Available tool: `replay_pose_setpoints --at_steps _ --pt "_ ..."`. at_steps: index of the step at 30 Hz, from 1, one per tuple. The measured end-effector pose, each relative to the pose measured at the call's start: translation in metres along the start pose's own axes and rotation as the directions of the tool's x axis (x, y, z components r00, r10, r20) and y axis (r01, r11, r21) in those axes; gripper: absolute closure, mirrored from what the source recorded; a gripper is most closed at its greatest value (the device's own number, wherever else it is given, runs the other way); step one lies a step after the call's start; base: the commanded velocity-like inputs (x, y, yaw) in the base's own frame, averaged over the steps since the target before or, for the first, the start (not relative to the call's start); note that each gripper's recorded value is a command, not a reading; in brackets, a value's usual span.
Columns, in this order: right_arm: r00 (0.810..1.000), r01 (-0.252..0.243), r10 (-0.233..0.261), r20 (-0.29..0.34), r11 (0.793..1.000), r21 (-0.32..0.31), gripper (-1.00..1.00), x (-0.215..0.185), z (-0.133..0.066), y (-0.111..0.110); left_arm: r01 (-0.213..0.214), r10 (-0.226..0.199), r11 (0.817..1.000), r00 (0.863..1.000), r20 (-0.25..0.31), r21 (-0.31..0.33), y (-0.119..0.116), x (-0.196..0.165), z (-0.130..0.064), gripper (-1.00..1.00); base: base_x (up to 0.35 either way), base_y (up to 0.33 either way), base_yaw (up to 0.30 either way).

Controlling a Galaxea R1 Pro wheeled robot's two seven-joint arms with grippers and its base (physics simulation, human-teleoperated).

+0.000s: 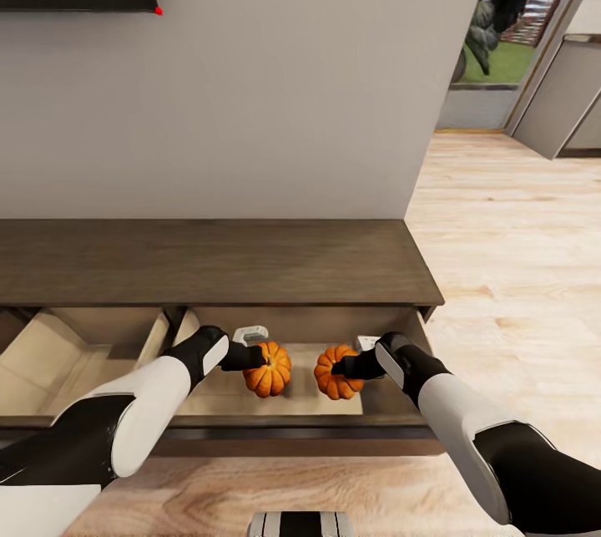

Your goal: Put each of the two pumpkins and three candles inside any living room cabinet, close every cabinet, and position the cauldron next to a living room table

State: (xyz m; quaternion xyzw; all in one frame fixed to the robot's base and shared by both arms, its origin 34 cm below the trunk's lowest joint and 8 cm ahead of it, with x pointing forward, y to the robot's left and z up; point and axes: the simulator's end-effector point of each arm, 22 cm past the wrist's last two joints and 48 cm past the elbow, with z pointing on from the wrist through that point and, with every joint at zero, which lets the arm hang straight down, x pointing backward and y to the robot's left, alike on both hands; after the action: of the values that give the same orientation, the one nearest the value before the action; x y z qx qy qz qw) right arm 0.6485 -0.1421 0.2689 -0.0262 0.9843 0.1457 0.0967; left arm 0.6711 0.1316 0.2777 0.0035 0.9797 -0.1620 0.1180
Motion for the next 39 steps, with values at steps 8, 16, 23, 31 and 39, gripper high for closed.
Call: replay_pose_setpoints --at_steps 8,16,23,31,39 --pt "1.0 -0.005 0.005 -0.011 1.0 -0.002 1.0 0.004 0.006 -0.001 0.005 -0.005 1.0 1.0 -0.012 0.002 0.002 0.004 0.006 1.0 0.0 0.0 0.0" --pt "1.0 -0.004 0.004 -0.01 1.0 -0.001 1.0 0.004 0.006 -0.001 0.004 -0.004 1.0 1.0 -0.014 0.002 0.002 0.006 0.006 1.0 0.072 0.019 0.0" --pt "1.0 -0.004 0.004 -0.011 1.0 -0.003 1.0 0.004 0.006 0.0 0.006 -0.006 1.0 1.0 -0.015 0.001 0.003 0.006 0.006 1.0 0.035 0.008 0.0" --pt "1.0 -0.005 0.005 -0.027 1.0 -0.01 1.0 0.01 0.016 0.004 0.01 -0.01 1.0 0.999 -0.034 0.0 0.006 0.013 0.015 1.0 0.001 0.0 0.0" --pt "0.999 -0.007 0.007 -0.032 1.0 -0.009 1.0 0.013 0.019 0.003 0.012 -0.012 1.0 0.999 -0.034 0.001 0.006 0.013 0.016 1.0 0.0 0.0 0.0"
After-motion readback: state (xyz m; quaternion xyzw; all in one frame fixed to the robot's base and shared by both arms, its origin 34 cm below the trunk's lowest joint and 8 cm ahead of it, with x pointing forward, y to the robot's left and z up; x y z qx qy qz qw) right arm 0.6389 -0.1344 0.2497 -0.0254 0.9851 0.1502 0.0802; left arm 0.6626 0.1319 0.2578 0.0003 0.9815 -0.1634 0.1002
